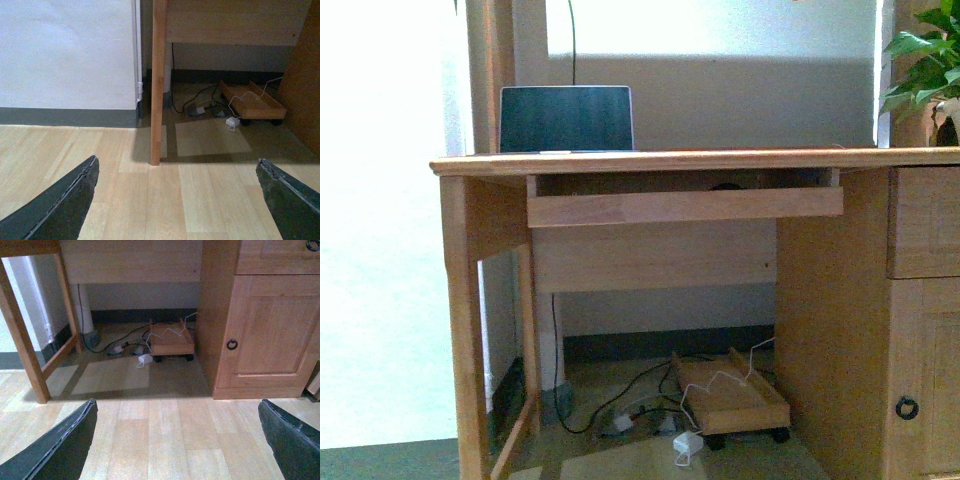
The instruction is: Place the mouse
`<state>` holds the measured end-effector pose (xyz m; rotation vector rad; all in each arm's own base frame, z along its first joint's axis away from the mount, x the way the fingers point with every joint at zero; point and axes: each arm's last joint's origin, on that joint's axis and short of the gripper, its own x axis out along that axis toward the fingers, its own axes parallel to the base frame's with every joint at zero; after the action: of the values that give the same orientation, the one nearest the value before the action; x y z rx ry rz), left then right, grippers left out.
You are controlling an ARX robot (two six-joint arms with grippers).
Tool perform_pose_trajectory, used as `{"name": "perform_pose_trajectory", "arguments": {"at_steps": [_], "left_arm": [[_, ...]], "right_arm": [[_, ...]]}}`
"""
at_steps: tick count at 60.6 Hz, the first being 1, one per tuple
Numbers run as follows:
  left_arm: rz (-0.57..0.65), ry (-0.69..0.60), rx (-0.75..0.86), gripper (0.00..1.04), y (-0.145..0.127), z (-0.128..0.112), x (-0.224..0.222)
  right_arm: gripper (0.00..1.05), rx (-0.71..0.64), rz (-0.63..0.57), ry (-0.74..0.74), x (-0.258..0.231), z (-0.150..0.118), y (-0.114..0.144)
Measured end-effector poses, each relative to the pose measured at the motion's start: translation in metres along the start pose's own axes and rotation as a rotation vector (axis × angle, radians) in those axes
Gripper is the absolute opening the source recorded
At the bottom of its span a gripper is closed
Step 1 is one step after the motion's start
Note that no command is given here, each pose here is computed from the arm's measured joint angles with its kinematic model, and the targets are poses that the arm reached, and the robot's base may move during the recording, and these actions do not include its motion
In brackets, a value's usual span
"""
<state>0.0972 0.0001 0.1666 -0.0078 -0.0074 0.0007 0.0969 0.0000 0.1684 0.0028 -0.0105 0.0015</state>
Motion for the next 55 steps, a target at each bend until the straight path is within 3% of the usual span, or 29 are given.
{"name": "perform_pose_trajectory", "arguments": {"at_steps": [55], "left_arm": [[0.0, 0.0, 0.0, 0.97, 0.0, 0.0, 0.0]], "right_arm": [[0.97, 0.0, 0.0, 0.0, 0.0, 0.0, 0.0]]}}
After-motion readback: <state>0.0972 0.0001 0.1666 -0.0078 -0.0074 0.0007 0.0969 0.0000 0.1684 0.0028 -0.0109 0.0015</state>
